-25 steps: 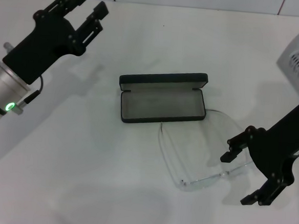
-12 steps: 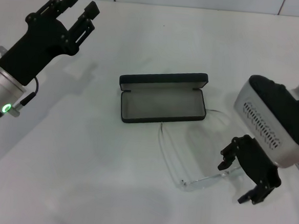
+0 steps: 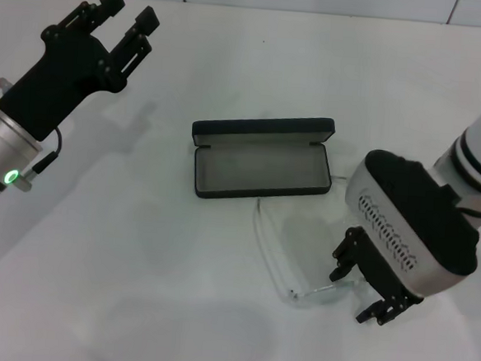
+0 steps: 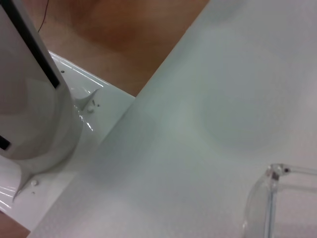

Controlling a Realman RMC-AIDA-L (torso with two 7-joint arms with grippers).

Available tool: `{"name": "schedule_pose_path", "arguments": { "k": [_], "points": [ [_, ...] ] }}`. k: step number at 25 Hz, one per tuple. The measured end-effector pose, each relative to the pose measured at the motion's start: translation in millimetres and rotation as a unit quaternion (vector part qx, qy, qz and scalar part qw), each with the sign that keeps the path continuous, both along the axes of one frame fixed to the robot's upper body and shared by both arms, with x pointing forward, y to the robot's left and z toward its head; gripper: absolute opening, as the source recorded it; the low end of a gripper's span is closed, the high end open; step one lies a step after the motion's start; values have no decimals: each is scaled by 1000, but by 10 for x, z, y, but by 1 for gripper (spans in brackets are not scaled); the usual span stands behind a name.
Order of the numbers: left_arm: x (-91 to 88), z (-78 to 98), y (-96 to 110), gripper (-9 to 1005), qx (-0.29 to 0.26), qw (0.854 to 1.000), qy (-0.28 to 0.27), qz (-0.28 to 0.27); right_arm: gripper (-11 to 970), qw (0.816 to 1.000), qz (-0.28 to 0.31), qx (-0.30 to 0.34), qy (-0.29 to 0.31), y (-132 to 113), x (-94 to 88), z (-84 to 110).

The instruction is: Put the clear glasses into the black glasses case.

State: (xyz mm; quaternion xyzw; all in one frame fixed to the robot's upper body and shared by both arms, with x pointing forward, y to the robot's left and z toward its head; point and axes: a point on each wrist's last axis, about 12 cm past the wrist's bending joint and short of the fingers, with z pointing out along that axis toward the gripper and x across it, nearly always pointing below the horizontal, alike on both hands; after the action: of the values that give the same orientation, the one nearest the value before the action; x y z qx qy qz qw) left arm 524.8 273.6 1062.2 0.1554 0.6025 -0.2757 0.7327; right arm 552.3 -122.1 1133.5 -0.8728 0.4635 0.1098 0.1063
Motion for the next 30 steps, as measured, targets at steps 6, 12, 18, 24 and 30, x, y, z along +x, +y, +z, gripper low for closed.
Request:
{"name": "schedule_pose_path", "arguments": {
  "k": [6,12,18,24,30],
  "points": [
    [2,-24,-14,544,0,1000,7,2,518,1000,-2,7,-6,19,10,3],
    [12,-12,-56,544,5,1000,2,-9,447,1000,-11,11,-8,2,44,38],
    [16,3,-70,545,2,1000,-3,-10,206,997,-38,71,20,-237,118,315],
    [-1,71,-71,545,-18,999,-19,-28,123,974,-58,216,42,-678,89,599],
    [9,95,-61,544,-23,999,-19,-33,121,947,-80,312,17,-966,41,591]
  ]
}}
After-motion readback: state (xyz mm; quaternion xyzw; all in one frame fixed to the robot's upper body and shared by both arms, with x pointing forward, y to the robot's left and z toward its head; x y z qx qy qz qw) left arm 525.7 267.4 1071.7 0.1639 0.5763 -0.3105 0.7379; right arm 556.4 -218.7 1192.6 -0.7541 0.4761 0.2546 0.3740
